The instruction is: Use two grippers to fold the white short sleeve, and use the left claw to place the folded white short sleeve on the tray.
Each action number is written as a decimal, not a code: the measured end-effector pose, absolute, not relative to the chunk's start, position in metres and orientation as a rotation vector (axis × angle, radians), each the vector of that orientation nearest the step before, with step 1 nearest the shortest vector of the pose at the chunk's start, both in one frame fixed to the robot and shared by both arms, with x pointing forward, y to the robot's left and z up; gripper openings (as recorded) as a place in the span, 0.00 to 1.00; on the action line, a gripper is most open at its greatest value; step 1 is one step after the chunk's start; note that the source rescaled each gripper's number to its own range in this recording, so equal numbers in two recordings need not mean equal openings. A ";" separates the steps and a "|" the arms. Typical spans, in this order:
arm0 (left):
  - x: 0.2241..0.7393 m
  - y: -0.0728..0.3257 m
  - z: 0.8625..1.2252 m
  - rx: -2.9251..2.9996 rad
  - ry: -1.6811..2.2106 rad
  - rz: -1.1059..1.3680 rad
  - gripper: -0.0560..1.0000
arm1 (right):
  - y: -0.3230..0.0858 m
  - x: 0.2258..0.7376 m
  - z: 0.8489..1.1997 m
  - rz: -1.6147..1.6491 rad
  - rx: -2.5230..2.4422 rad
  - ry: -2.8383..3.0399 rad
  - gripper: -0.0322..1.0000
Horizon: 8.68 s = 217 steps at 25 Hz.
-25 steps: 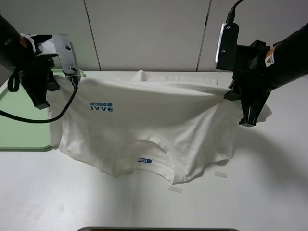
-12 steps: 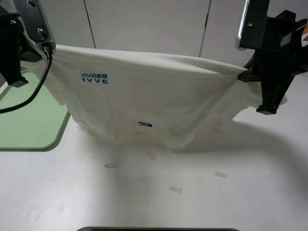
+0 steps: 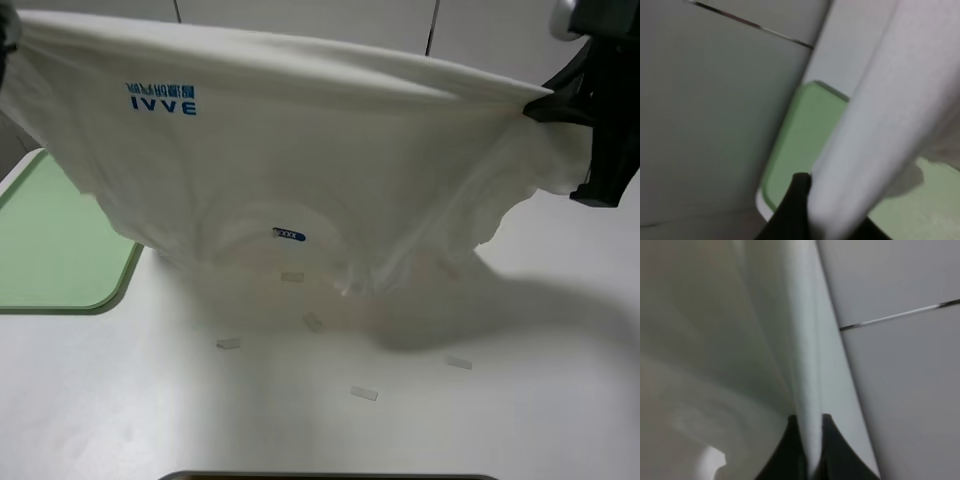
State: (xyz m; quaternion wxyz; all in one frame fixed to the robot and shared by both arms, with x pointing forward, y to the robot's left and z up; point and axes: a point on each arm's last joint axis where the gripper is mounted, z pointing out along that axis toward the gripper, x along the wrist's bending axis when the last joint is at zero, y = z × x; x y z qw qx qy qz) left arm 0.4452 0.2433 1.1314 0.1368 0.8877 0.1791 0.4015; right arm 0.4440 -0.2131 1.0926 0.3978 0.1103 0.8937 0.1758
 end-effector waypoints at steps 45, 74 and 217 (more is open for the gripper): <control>0.335 0.277 1.247 2.405 0.527 1.195 0.05 | -0.255 0.337 1.239 0.686 0.417 2.172 0.03; 0.259 0.294 1.208 2.302 0.538 1.086 0.05 | -0.290 0.252 1.244 0.896 0.452 2.002 0.03; 0.276 0.312 1.107 1.924 1.692 0.768 0.96 | -0.272 0.418 1.092 0.618 1.555 2.183 1.00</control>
